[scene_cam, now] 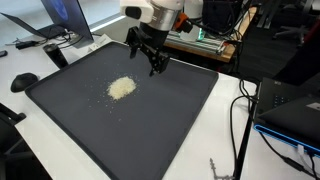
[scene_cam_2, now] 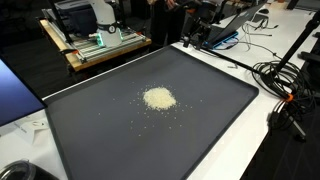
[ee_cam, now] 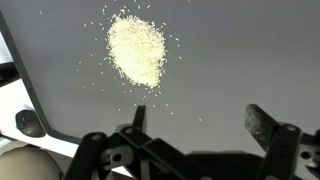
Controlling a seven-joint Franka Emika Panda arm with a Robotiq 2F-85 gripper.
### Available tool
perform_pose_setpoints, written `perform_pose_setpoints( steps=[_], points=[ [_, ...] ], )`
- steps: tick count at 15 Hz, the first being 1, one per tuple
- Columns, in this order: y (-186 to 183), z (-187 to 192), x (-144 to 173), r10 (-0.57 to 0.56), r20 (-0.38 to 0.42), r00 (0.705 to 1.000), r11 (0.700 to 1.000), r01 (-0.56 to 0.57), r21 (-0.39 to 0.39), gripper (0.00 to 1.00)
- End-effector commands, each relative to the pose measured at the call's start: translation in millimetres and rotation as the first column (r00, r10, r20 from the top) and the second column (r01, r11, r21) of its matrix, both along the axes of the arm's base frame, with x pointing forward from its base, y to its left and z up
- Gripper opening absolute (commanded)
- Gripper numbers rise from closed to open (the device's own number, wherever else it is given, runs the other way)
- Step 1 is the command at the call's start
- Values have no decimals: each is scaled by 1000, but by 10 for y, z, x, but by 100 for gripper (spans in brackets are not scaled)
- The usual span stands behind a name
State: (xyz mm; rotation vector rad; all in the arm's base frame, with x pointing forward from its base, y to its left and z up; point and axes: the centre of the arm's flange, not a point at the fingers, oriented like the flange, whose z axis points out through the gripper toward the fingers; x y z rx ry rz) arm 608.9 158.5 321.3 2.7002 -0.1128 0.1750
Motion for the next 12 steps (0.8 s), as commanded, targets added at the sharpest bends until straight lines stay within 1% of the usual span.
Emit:
perform_pose_setpoints(
  steps=[1, 4, 6, 8, 12],
  points=[
    [-56, -188, 305, -15, 14, 1000, 1000, 15, -27, 100],
    [-159, -352, 360, -31, 3, 1000, 999, 31, -23, 100],
    [-246, -395, 323, -25, 3, 1000, 1000, 25, 3, 100],
    [-385, -391, 259, -20, 22, 1000, 1000, 19, 17, 100],
    [-715, -408, 79, -19, 35, 999, 997, 16, 80, 100]
  ],
)
